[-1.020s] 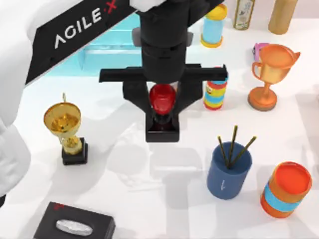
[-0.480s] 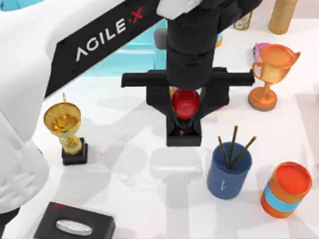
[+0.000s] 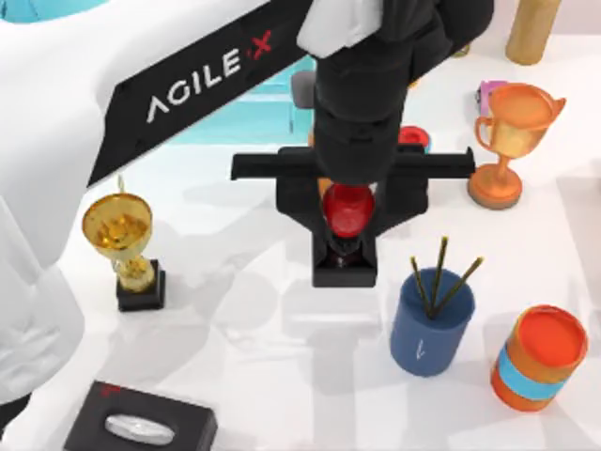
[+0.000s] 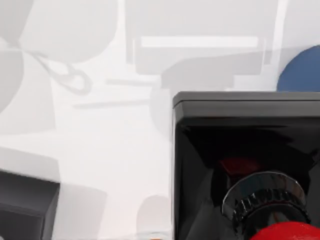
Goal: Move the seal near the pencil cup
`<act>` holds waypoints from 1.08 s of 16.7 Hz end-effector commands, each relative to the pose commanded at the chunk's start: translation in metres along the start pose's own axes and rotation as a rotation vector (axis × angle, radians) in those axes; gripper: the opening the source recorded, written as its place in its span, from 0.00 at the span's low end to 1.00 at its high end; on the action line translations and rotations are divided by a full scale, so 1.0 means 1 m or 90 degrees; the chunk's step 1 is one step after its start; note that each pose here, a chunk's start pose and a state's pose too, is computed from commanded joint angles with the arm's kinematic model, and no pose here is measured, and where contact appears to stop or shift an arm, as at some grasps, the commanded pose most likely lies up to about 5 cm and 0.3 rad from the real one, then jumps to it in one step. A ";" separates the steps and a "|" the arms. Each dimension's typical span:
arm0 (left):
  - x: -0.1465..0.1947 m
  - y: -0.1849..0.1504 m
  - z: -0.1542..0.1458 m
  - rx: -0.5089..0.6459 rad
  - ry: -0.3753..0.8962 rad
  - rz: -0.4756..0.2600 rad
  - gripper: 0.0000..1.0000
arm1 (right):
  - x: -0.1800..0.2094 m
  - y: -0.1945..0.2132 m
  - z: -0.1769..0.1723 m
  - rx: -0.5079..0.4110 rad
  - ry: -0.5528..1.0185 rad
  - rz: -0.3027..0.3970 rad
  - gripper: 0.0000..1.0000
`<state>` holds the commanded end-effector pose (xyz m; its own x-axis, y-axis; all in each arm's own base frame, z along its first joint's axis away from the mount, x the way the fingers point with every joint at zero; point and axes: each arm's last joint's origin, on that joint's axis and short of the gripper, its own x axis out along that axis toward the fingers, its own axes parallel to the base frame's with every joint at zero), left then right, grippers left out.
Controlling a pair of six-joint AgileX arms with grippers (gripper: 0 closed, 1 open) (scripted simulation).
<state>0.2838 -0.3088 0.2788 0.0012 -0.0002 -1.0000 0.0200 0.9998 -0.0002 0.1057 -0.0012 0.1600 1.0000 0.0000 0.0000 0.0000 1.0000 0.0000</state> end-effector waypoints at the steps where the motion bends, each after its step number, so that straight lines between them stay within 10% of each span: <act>1: 0.000 0.000 0.000 0.000 0.000 0.000 0.00 | 0.000 0.000 0.000 0.000 0.000 0.000 1.00; 14: 0.000 0.000 0.000 0.000 0.000 0.000 0.98 | 0.000 0.000 0.000 0.000 0.000 0.000 1.00; 18: 0.000 0.000 0.000 0.000 0.000 0.000 1.00 | 0.000 0.000 0.000 0.000 0.000 0.000 1.00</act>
<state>0.2838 -0.3088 0.2788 0.0012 -0.0002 -1.0000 0.0200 0.9998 -0.0002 0.1057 -0.0012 0.1600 1.0000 0.0000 0.0000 0.0000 1.0000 0.0000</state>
